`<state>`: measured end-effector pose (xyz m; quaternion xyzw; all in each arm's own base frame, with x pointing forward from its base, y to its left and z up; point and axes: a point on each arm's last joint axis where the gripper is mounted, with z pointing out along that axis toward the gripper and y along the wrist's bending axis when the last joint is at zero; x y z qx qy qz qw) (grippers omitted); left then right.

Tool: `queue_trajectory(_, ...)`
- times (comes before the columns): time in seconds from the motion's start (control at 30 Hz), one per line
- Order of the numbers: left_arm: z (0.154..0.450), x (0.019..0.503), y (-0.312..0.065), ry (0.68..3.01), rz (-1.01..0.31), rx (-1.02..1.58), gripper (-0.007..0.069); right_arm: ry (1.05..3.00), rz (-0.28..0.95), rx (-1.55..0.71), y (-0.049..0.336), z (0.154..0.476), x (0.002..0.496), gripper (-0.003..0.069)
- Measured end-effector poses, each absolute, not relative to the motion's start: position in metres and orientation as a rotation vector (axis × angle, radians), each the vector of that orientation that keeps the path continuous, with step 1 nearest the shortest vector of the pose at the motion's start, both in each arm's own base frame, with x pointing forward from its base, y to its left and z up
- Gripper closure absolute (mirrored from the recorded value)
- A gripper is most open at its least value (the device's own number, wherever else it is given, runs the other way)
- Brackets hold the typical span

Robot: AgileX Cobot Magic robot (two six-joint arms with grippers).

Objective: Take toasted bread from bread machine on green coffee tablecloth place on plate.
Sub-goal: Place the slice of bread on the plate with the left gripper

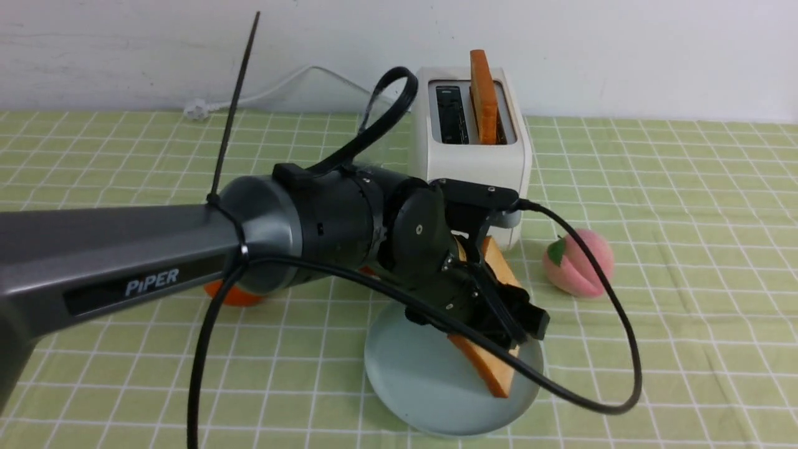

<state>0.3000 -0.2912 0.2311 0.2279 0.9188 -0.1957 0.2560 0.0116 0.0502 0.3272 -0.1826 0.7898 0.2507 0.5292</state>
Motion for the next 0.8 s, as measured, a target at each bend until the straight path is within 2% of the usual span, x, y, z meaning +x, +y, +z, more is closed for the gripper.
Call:
queue_trajectory(0.17, 0.232, 0.302, -0.285, 2.511, -0.452, 0.582, 0.0084, 1.885, 0.599, -0.435, 0.050, 0.327, 0.012, 0.0655)
queue_trajectory(0.33, 0.242, 0.298, -0.276, 2.532, -0.369, 0.579, 0.0083, 1.877, 0.598, -0.429, 0.050, 0.328, 0.012, 0.0655)
queue_trajectory(0.53, 0.257, 0.289, -0.266, 2.566, -0.335, 0.586, 0.0089, 1.860, 0.592, -0.417, 0.049, 0.330, 0.013, 0.0655)
queue_trajectory(0.63, 0.267, 0.281, -0.258, 2.610, -0.303, 0.592, 0.0154, 1.857, 0.590, -0.414, 0.049, 0.330, 0.013, 0.0655)
queue_trajectory(0.7, 0.275, 0.276, -0.254, 2.622, -0.295, 0.591, 0.0237, 1.856, 0.590, -0.414, 0.049, 0.330, 0.013, 0.0655)
queue_trajectory(0.8, 0.296, 0.266, -0.244, 2.608, -0.304, 0.583, 0.0462, 1.867, 0.593, -0.411, 0.049, 0.330, 0.016, 0.0657)
